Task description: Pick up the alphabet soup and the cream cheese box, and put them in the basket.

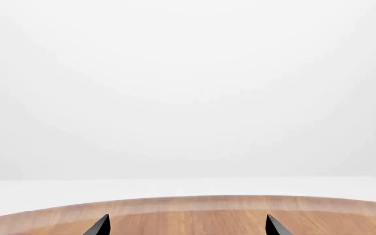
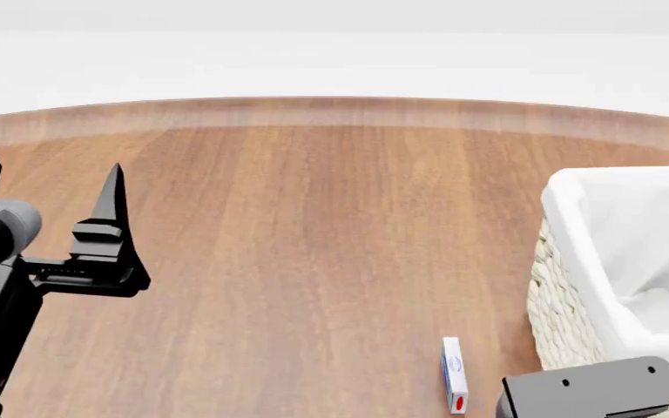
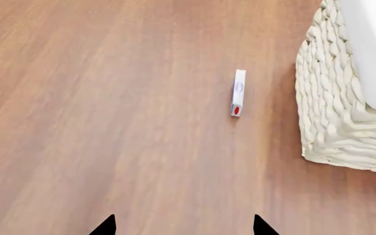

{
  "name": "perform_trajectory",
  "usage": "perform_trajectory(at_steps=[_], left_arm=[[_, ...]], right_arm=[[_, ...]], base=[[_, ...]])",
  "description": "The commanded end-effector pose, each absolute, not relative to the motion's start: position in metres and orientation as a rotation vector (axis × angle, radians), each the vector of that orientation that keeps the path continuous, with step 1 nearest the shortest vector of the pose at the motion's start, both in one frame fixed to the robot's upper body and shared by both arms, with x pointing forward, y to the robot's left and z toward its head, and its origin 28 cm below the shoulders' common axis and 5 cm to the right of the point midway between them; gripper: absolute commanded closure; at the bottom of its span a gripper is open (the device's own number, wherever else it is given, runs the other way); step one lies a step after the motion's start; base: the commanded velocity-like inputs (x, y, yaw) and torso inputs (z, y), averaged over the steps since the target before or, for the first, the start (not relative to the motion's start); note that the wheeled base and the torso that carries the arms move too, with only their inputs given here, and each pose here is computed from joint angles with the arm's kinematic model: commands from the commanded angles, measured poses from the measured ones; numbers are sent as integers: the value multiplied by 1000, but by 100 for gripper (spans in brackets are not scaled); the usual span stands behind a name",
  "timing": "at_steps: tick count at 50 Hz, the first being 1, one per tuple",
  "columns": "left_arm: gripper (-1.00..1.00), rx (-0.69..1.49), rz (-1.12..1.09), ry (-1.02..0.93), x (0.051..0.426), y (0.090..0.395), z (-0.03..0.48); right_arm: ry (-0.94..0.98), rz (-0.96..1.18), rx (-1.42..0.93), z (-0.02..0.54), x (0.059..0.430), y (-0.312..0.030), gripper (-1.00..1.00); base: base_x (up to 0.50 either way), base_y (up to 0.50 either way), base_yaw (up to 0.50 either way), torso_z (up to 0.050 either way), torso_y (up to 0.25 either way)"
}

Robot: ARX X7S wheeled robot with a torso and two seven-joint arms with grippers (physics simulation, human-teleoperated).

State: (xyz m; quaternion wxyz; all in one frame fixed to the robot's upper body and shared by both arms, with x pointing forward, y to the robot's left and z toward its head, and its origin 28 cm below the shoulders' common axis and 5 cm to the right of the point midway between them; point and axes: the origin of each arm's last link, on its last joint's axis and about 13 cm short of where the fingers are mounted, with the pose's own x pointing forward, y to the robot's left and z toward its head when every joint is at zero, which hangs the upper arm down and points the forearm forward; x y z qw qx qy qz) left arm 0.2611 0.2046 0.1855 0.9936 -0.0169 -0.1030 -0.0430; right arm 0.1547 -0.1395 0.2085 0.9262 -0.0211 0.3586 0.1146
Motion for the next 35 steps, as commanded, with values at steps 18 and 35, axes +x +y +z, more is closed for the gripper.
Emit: perform_trajectory(at_steps=[18,35], left_arm=[[-100,-28,-80,-195,264,206,180],[-100,-25,-79,-191,265,206,179]], right_arm=[[800,-27,208,214,113,-182,-100],[724,-286,341,213,94,-211,-100]], base=[[0,0,0,0,0],[0,0,0,0,0]])
